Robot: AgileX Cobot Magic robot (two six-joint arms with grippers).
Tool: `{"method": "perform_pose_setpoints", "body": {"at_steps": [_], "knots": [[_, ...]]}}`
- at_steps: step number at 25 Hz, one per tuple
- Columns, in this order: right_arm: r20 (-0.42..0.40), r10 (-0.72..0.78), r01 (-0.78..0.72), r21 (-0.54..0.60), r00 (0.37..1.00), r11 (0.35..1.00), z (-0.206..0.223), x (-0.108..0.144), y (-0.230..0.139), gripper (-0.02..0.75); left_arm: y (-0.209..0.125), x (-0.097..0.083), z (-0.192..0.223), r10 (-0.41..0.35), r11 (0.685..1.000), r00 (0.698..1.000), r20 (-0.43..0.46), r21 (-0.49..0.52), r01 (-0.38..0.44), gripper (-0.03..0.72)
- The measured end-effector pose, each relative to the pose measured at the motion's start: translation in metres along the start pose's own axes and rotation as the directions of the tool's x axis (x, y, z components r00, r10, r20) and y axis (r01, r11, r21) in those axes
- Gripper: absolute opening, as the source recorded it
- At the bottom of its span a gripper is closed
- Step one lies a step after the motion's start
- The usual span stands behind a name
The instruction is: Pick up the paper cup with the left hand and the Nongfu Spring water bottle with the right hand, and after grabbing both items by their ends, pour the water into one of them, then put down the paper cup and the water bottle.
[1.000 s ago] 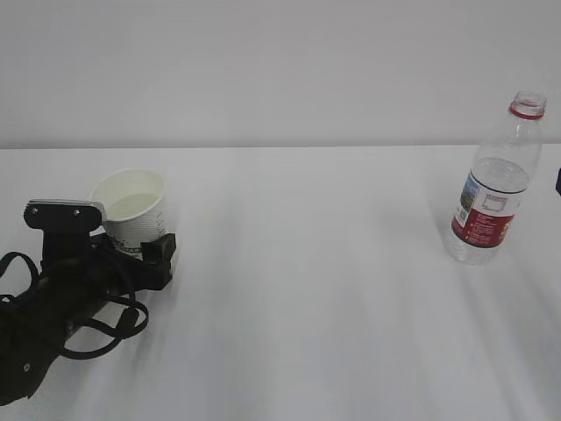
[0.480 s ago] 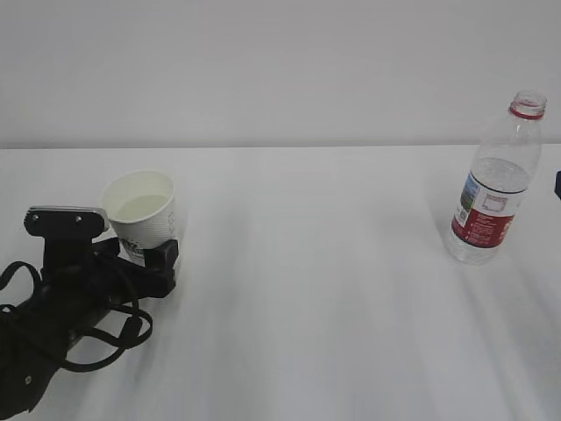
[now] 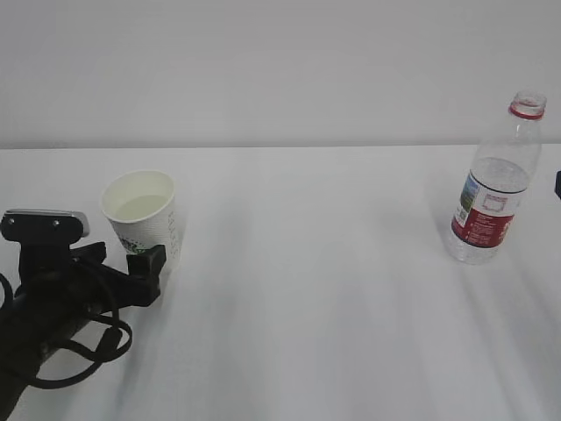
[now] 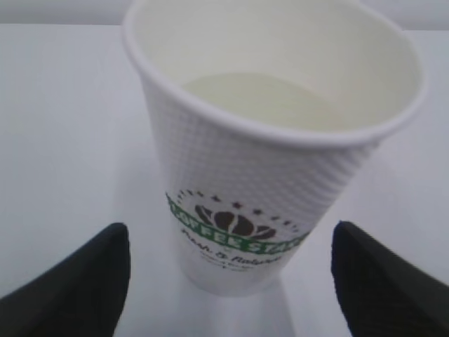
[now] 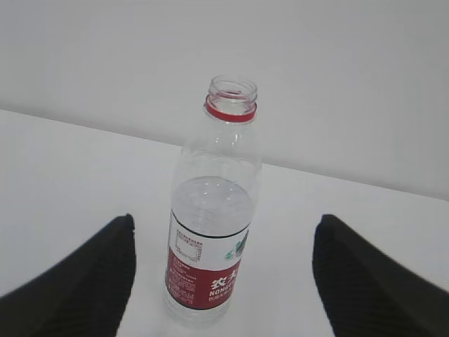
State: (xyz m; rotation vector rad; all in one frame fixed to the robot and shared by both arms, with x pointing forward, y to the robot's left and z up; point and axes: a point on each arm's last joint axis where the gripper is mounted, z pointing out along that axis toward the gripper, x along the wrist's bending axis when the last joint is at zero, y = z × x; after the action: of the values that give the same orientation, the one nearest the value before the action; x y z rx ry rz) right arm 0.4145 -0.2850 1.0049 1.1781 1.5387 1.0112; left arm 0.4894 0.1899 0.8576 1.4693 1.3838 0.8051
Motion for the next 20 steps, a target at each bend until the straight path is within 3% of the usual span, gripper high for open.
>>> {"method": "perform_pose_setpoints", "body": {"at_steps": [11,20], "knots": [[0.001,0.0,0.0,-0.004,1.0,1.0,0.0,0.0,0.0,0.591,0.005,0.0,-0.012,0.001,1.0,1.0,0.013,-0.011,-0.001,0.59],[0.023,0.001,0.002,-0.118,1.0,0.993,-0.001,-0.002,0.011,0.591,0.008,-0.002,-0.013,0.003,1.0,1.0,0.03,-0.019,-0.003,0.58]]}}
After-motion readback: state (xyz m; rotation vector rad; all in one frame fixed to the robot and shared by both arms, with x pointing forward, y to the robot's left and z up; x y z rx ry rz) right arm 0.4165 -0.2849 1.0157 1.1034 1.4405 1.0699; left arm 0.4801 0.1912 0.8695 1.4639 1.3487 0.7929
